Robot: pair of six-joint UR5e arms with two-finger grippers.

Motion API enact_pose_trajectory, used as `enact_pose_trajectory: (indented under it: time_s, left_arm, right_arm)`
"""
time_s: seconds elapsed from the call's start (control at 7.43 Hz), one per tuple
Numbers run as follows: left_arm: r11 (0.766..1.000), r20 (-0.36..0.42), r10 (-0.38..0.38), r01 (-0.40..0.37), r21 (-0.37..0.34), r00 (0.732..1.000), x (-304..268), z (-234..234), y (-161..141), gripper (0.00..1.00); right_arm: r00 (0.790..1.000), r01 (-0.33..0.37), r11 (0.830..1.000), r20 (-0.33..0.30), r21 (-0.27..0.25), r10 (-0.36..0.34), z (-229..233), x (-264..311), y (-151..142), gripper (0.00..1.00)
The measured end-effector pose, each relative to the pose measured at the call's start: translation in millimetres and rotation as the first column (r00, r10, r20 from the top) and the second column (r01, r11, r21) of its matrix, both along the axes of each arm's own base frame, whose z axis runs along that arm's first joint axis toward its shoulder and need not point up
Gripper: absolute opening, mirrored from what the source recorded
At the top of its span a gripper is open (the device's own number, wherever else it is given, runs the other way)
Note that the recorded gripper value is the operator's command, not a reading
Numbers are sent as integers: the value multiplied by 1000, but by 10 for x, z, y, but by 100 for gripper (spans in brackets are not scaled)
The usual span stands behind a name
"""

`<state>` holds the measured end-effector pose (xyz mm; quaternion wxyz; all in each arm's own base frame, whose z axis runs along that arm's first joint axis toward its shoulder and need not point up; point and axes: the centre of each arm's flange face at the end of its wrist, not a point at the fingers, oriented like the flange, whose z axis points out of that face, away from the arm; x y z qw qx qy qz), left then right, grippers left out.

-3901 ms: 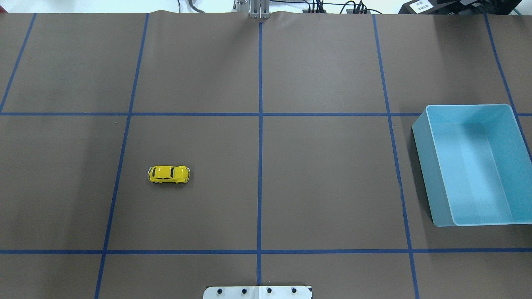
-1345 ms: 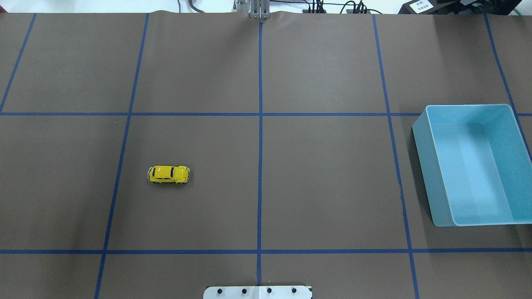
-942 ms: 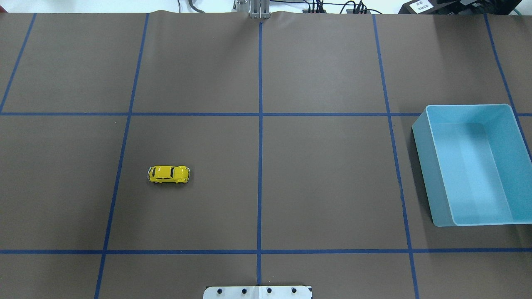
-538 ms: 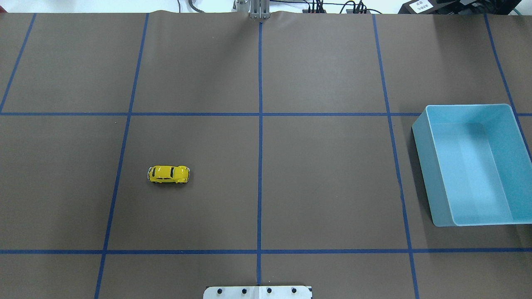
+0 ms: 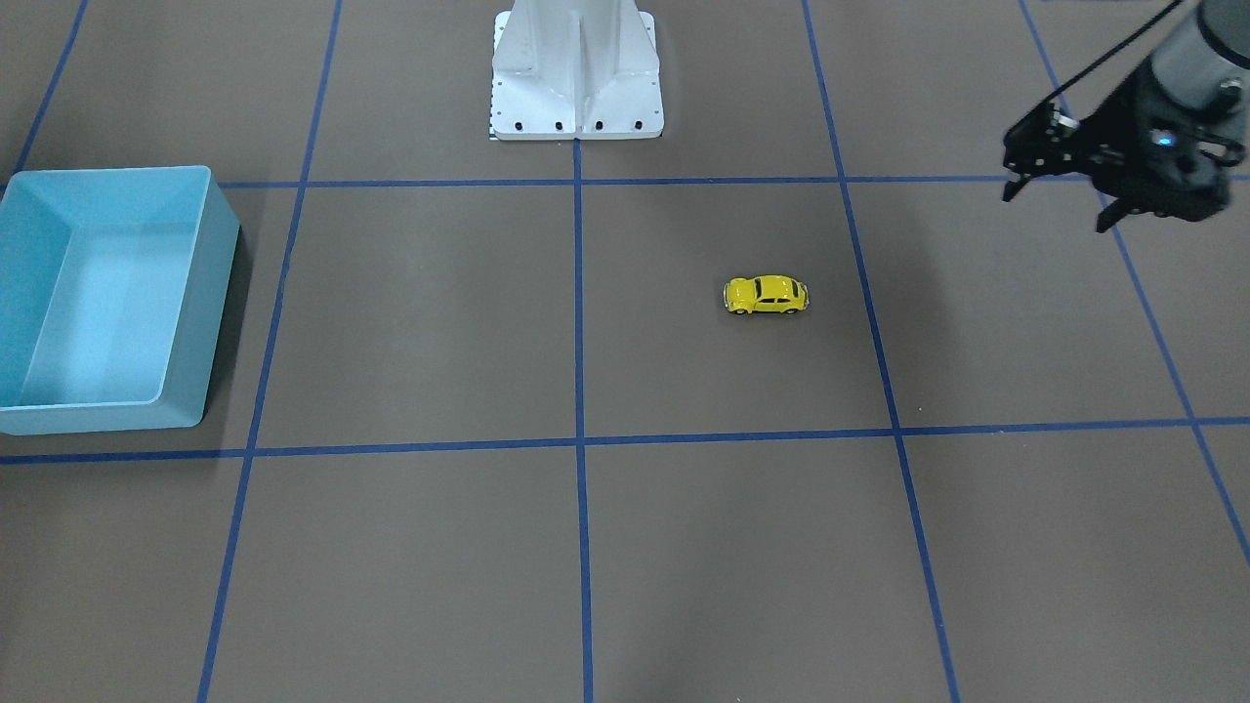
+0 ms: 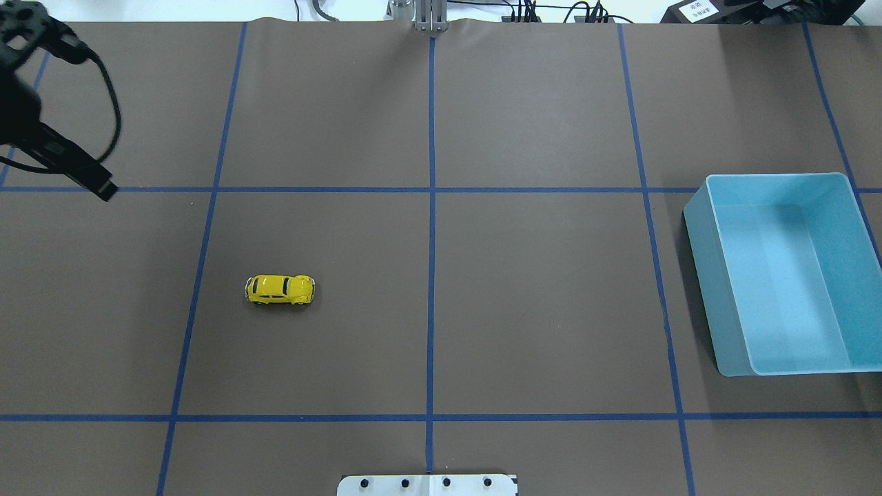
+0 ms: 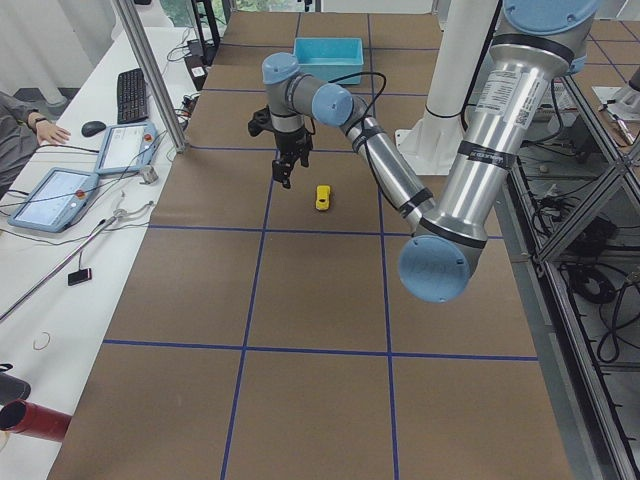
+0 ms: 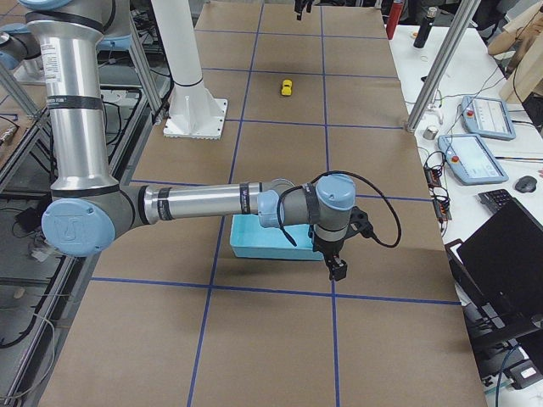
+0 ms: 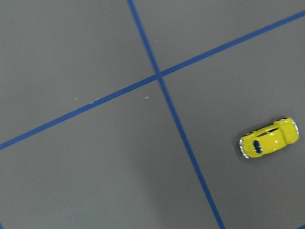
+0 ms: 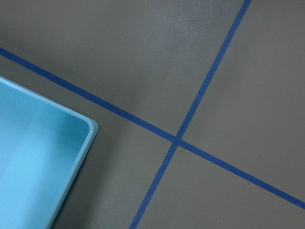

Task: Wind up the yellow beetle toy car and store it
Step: 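Move the left gripper over the yellow beetle toy car, then lower the left gripper onto the yellow car and grip it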

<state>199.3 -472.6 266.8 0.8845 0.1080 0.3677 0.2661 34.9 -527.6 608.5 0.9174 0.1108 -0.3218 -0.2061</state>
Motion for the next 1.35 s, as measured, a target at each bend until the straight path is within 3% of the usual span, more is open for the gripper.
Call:
enact_pose_trajectory:
  time_s: [0.27,0.54,0.81,1.35]
  left_arm:
    - [982,-2,84,-83,169,996,532,-379,293,100]
    - [952,-45,130,-112,286,990,824,-480,436,100]
    - [920,-65,196,-160,358,978,1132,-478,575,100]
    - [827,34,329,-305,473,944,1690,-362,722,100]
  right_arm:
    - [1000,-1,1000,-2,-3,1,14,2,10,100]
    - [1000,-2,1000,-3,-1,2,4,3,16,100]
    - [1000,-3,1000,-3,0,3,-3,4,16,100]
    - [1000,-3,1000,-3,-1,3,-1,4,20,100]
